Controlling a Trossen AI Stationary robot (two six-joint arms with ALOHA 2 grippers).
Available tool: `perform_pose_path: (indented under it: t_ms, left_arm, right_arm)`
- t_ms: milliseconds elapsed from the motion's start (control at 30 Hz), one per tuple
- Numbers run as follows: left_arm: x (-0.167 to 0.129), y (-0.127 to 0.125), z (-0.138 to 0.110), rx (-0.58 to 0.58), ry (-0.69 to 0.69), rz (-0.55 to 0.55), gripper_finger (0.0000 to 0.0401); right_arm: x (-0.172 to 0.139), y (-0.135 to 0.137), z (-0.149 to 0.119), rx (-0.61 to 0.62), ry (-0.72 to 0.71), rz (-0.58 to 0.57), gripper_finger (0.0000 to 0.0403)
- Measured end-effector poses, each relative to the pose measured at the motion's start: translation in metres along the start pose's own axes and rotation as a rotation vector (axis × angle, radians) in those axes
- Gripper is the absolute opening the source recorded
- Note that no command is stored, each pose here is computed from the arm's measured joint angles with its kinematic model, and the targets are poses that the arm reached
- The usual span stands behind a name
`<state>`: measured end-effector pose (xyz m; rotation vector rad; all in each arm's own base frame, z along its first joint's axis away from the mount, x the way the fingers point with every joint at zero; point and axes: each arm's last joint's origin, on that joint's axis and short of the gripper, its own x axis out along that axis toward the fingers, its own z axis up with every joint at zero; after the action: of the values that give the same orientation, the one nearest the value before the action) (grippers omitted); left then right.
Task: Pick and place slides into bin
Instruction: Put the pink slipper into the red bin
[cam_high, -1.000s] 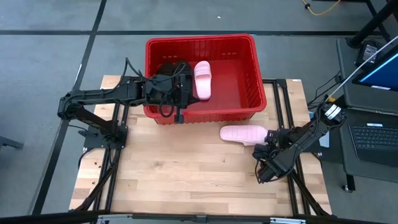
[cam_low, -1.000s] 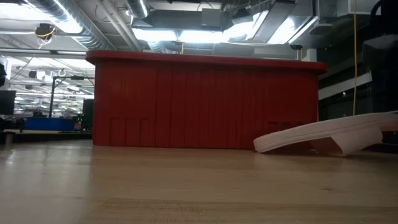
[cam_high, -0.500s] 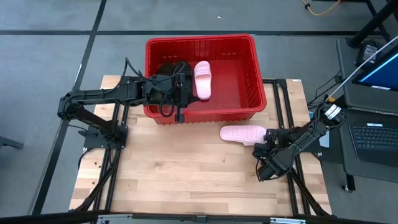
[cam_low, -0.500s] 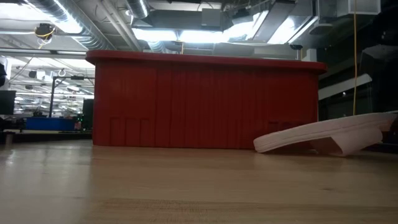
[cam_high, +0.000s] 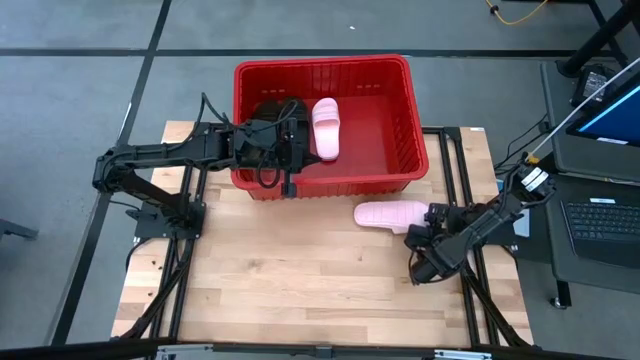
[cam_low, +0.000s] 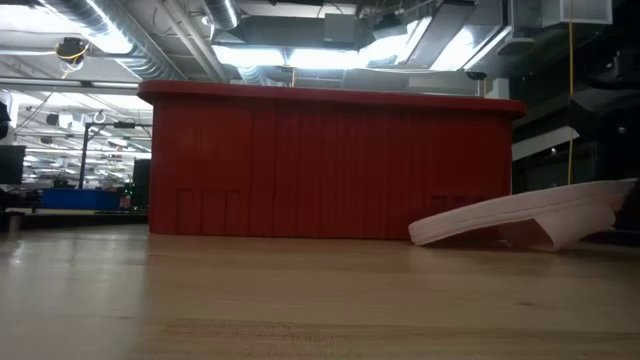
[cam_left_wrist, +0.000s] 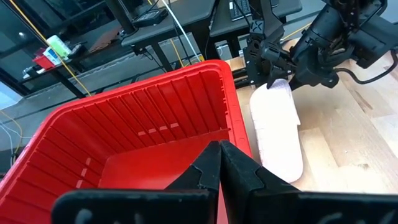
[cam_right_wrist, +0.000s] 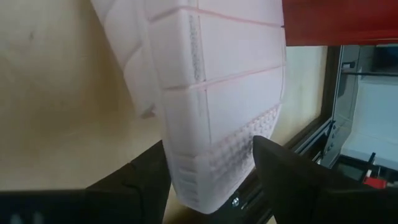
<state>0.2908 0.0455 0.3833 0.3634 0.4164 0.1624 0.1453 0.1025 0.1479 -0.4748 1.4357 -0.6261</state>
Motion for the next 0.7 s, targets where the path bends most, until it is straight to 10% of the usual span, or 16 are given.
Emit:
perform_pose_path:
  t_ms: [367,700]
  left_arm:
    - [0.0,0.0,0.0,-0.003,0.0,0.0,0.0004]
    - [0.0,0.0,0.001,-0.003,-0.009,-0.011,0.0003]
  right_arm:
    - [0.0,-0.002,0.004,0.031,0.074,0.049,0.0047]
    - [-0.016,-0.006,0.011,0.085,0.136,0.092,0.0047]
